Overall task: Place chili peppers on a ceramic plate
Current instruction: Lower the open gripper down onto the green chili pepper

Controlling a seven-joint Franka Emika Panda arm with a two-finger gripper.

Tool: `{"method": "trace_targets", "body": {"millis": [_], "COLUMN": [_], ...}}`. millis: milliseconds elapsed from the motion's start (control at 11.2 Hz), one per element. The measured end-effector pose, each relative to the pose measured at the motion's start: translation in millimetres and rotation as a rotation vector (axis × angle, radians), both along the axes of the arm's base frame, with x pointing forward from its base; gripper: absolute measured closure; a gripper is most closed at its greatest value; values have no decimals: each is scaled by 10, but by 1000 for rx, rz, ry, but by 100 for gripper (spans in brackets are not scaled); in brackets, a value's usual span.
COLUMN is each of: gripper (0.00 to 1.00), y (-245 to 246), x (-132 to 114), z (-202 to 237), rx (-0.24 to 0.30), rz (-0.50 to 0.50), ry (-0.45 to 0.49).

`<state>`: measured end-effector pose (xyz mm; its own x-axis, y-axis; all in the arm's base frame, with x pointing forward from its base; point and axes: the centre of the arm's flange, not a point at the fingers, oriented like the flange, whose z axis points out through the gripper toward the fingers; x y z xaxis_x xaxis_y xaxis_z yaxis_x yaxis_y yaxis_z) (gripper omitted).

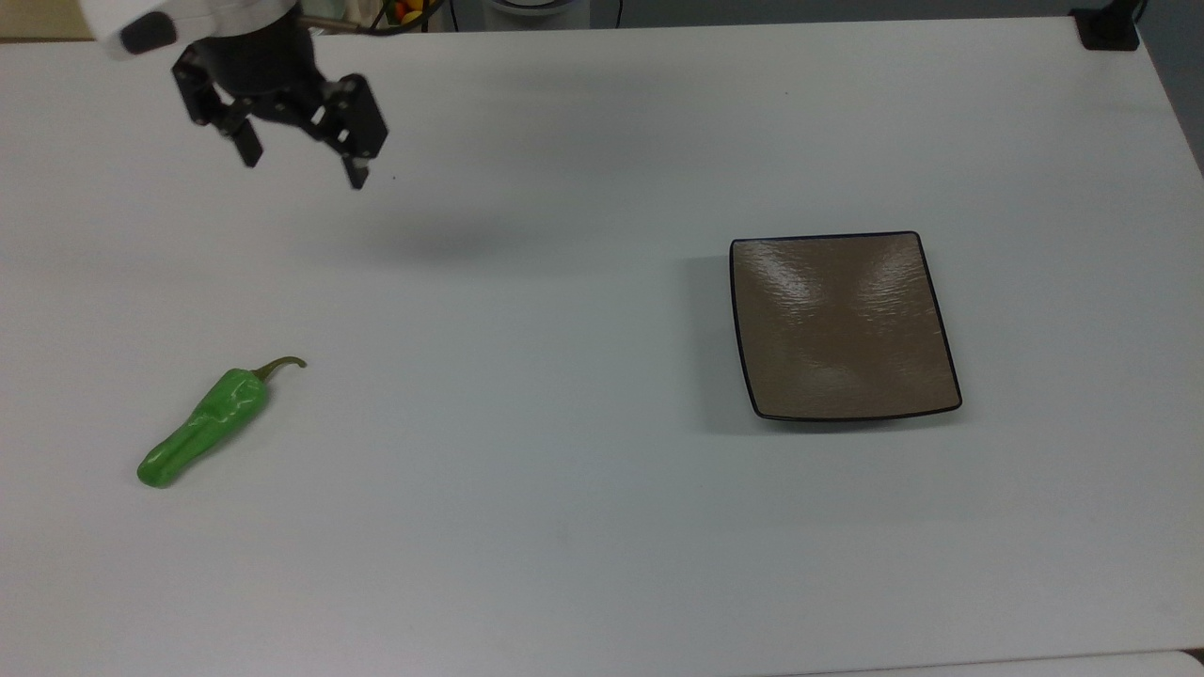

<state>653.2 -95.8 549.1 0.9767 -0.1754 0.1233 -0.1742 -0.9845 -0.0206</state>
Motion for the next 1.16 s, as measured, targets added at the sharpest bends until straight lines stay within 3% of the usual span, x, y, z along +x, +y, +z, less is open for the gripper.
{"method": "trace_targets", "body": {"millis": [446,1158], "gripper": [0,0], "y": [-601,-863], "x": [311,688], "z": [-524,-1471], "rx": [-47,-111], "rz": [-92,-163], "ry": [-109,-234]}}
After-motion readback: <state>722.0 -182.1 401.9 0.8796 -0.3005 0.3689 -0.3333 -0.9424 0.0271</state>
